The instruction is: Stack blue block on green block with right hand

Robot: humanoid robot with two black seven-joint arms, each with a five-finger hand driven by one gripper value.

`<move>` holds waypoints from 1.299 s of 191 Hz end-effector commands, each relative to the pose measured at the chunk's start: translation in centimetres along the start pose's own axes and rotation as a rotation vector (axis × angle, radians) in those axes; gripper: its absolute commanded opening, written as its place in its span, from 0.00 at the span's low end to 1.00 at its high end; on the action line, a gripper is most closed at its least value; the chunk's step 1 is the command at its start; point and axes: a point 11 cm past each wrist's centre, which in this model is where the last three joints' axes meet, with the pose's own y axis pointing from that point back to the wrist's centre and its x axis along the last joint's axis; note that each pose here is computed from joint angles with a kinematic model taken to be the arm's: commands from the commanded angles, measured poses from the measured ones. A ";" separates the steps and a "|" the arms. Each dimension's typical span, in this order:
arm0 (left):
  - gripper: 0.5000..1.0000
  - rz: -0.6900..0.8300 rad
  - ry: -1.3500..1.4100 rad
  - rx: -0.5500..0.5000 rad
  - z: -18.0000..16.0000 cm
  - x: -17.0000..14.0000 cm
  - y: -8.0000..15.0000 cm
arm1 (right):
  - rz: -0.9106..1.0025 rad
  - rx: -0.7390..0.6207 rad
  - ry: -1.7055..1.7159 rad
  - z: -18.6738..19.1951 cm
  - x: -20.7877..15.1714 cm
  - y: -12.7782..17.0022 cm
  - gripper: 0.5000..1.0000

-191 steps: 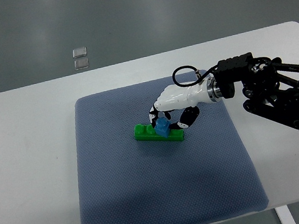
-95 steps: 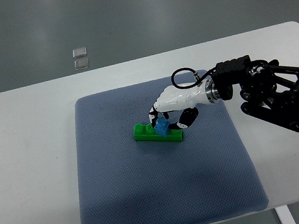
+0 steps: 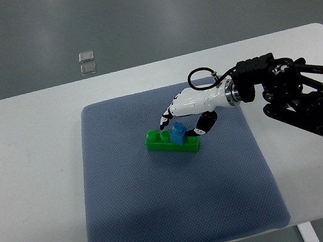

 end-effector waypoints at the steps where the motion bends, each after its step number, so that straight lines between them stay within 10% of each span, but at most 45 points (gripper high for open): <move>1: 1.00 0.000 0.000 0.000 0.0 0.0 0.0 | 0.002 -0.002 0.006 0.0 0.4 0.0 0.57; 137: 1.00 0.000 0.000 0.000 0.0 0.0 0.0 | 0.039 -0.070 -0.039 2.8 2.6 2.6 0.61; 248: 1.00 0.000 0.000 0.000 0.0 0.0 0.0 | 0.601 -0.350 -1.007 15.2 2.2 9.3 0.80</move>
